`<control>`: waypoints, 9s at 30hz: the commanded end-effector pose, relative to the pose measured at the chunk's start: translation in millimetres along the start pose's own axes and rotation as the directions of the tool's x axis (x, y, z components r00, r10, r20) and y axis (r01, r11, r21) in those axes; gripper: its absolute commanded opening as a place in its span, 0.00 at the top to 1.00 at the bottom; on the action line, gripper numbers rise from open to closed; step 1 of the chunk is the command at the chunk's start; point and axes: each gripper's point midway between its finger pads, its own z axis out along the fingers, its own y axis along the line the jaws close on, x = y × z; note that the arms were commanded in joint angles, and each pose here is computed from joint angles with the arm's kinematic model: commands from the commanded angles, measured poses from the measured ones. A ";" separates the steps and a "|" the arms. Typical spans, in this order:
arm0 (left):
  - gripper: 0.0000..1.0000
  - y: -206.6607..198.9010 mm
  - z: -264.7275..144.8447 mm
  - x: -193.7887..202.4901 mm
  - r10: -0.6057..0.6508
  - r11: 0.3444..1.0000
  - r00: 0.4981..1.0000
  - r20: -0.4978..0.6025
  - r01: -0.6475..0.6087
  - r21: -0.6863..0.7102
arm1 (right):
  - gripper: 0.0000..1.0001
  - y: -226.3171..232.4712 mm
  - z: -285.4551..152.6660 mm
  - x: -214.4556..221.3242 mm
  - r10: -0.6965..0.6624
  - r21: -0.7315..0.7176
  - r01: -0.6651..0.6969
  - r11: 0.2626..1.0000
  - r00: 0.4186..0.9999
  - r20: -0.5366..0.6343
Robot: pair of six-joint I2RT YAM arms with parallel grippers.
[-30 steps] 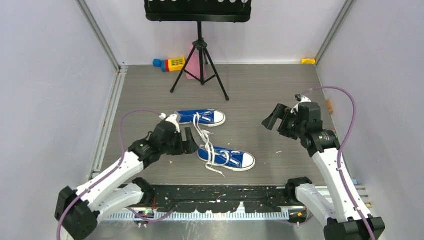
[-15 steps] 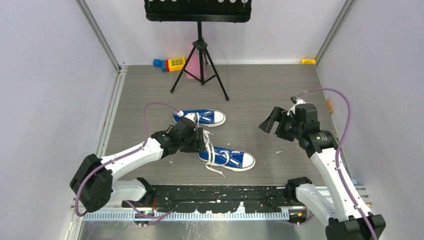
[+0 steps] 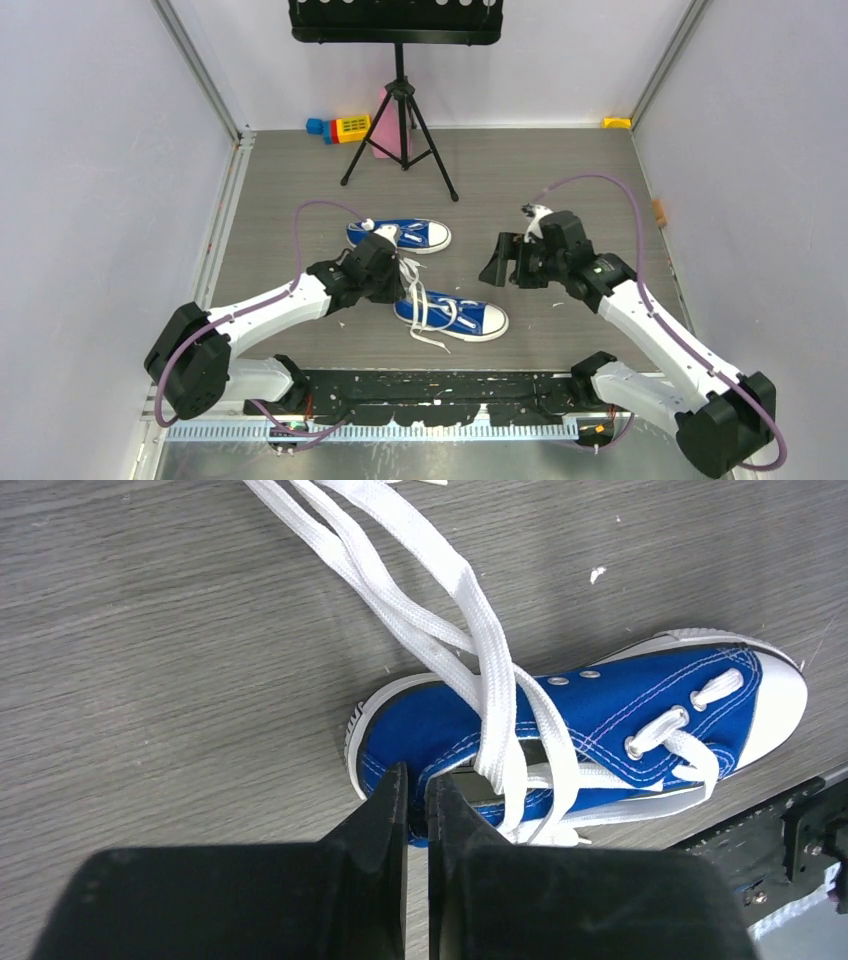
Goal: Tie the shoes
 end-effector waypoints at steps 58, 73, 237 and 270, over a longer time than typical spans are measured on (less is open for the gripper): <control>0.61 -72.9 -10.9 -79.1 0.312 0.922 0.947 0.080 -0.322 0.217 | 0.24 14.8 90.5 48.8 -0.374 0.034 0.379 0.925 0.922 -0.099; 0.40 86.3 -43.6 -142.2 -0.135 0.971 0.960 0.244 0.177 -0.159 | 0.83 11.1 108.7 45.0 -0.360 0.096 0.368 0.925 0.929 -0.090; 1.00 -140.9 -2.1 -83.1 0.290 0.667 0.723 0.627 -0.622 0.409 | 1.00 85.5 -93.8 -147.1 0.197 -0.078 -0.181 0.980 0.882 0.428; 1.00 -60.5 -46.3 -26.2 0.304 0.869 0.918 0.253 -0.376 0.321 | 0.46 13.8 71.8 -48.7 0.280 0.092 -0.329 0.940 0.897 0.341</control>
